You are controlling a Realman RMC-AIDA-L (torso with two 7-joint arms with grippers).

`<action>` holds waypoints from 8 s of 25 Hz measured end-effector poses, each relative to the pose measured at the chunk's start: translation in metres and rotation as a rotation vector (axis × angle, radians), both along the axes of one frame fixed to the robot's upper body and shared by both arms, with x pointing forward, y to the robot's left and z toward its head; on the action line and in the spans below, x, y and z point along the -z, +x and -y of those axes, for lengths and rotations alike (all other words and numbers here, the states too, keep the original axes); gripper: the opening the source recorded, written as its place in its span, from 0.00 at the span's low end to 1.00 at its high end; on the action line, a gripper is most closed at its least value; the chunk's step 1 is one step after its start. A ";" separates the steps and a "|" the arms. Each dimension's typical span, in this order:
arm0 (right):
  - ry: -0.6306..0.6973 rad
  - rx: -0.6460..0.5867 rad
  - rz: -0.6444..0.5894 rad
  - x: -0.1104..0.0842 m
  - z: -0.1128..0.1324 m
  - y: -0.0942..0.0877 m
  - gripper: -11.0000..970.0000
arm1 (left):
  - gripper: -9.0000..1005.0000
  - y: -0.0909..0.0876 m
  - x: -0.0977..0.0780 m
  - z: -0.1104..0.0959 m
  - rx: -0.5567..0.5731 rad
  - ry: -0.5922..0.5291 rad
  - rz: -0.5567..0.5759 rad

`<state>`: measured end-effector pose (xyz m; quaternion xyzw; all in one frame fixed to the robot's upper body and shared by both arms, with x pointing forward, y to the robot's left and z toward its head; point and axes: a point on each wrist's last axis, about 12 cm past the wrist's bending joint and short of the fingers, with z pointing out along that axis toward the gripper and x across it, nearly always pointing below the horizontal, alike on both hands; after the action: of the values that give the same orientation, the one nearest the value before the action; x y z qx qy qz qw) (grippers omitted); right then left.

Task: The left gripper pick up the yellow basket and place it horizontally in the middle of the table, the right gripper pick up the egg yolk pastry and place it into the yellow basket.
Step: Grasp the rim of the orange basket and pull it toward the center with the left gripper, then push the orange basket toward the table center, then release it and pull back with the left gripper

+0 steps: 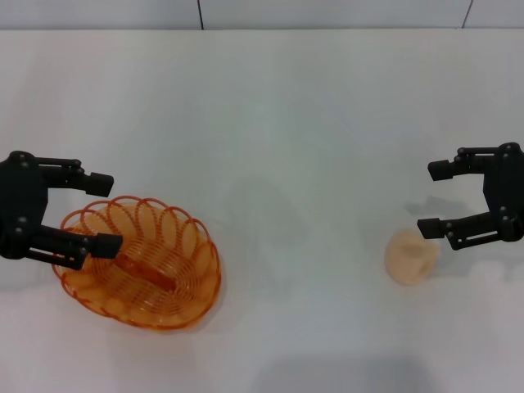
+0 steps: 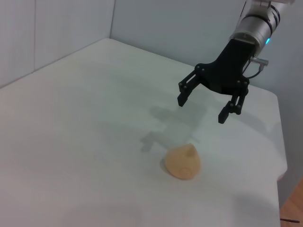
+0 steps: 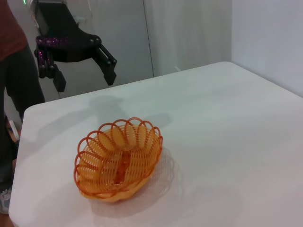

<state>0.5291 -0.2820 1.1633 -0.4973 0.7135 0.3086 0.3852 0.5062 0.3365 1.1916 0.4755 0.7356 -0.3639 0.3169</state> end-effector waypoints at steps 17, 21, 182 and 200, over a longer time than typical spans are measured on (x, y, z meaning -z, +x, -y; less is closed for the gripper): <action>0.003 0.000 0.002 0.001 -0.001 0.000 0.90 | 0.87 0.007 -0.006 -0.011 -0.066 0.052 -0.041; 0.011 0.004 -0.014 0.005 -0.002 -0.001 0.90 | 0.87 0.013 -0.014 -0.024 -0.148 0.107 -0.085; 0.057 -0.011 -0.039 0.013 -0.009 0.000 0.90 | 0.09 0.101 0.017 0.029 -0.706 0.213 -0.606; 0.062 -0.038 -0.044 0.012 -0.013 -0.002 0.90 | 0.09 0.099 0.048 0.051 -0.754 0.129 -0.760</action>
<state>0.5270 -0.2694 1.1511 -0.4919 0.7022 0.3486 0.3787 0.6048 0.2851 1.1436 0.0317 0.9390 -0.3253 0.1072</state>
